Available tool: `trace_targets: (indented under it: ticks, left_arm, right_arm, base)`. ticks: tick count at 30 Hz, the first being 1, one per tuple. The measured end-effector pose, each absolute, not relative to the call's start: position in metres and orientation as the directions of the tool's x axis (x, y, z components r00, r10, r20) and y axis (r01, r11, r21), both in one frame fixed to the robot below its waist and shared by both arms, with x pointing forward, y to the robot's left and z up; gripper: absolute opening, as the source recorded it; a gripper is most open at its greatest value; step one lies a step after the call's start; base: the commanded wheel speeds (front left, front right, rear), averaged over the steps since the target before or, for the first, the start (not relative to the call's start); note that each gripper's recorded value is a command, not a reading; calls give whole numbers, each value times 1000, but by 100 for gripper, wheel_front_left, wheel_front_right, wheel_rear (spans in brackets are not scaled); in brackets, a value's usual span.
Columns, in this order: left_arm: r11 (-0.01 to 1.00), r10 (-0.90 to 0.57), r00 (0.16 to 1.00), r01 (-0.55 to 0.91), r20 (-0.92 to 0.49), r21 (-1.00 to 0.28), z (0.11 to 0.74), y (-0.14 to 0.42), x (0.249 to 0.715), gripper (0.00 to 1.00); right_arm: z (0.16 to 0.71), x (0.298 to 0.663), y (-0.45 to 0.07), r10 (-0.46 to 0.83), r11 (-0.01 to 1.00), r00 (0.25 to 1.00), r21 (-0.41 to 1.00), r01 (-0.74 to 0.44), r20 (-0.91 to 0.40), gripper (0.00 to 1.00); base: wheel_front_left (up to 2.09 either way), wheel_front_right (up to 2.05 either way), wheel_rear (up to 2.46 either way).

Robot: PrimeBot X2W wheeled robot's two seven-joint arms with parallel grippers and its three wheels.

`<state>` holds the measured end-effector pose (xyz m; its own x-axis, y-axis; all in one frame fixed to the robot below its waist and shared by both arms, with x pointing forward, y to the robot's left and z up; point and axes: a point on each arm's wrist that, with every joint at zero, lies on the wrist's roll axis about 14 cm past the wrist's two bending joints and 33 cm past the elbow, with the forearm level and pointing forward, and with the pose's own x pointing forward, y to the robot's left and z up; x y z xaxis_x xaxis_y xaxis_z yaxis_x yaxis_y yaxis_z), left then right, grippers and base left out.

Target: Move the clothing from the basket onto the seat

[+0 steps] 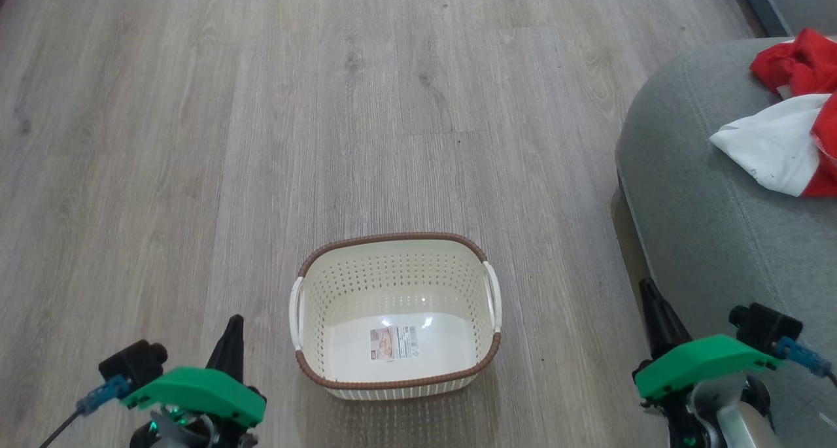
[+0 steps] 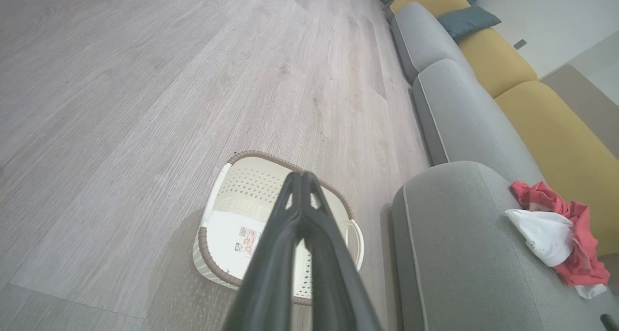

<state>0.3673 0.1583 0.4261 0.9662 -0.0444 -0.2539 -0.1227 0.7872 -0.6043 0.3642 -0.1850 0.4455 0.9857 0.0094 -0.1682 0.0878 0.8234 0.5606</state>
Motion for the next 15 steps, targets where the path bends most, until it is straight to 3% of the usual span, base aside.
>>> trace_targets:
  ticks: [15]
  left_arm:
    - [670, -29, 969, -165, -247, -724, 432, 165, 369, 0]
  right_arm:
    - [449, 367, -191, -9, 709, 985, 694, 127, -171, 0]
  base:
    - [0, 0, 0]
